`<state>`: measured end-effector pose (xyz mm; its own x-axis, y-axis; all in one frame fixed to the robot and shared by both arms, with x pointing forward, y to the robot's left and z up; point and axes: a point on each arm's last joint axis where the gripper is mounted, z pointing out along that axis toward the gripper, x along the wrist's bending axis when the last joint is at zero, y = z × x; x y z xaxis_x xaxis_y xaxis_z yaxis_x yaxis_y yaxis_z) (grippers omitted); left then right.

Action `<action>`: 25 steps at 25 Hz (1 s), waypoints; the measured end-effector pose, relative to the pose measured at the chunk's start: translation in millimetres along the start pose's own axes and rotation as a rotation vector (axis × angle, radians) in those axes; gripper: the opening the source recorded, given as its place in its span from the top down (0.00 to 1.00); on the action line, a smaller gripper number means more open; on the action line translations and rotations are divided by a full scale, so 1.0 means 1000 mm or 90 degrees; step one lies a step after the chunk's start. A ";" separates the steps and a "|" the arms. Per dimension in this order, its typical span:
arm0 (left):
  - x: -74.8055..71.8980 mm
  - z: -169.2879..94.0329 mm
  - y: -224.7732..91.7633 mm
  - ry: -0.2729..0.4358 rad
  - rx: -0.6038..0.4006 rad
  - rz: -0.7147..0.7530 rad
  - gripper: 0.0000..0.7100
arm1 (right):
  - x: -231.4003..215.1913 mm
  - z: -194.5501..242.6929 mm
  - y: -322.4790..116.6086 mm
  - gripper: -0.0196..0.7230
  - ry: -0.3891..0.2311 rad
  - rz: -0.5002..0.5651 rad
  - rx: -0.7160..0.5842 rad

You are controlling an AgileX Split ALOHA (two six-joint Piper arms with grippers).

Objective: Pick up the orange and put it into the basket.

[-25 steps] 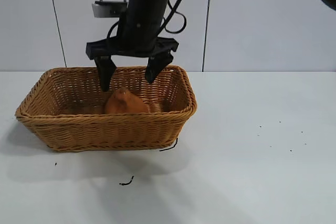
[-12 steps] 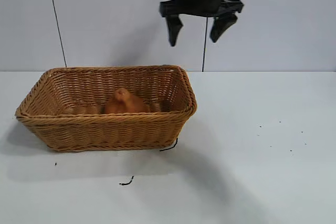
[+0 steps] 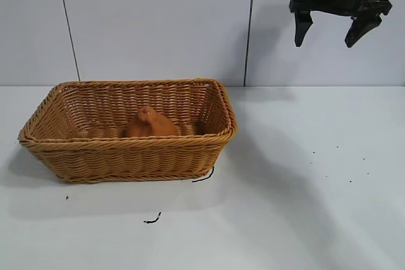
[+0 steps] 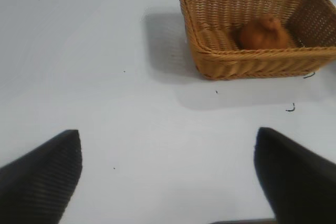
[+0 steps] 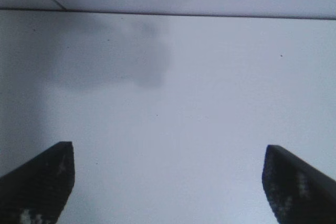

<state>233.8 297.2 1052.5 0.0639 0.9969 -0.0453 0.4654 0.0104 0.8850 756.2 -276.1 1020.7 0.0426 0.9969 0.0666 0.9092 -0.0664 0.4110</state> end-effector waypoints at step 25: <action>0.000 0.000 0.000 0.000 0.000 0.000 0.10 | -0.027 -0.202 -0.295 0.04 -0.022 -0.036 0.070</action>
<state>233.8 297.2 1052.5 0.0639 0.9969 -0.0453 0.4654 0.0104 0.8850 403.1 -292.2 1080.8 0.0021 0.9999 0.0133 0.9504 -0.0062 0.3110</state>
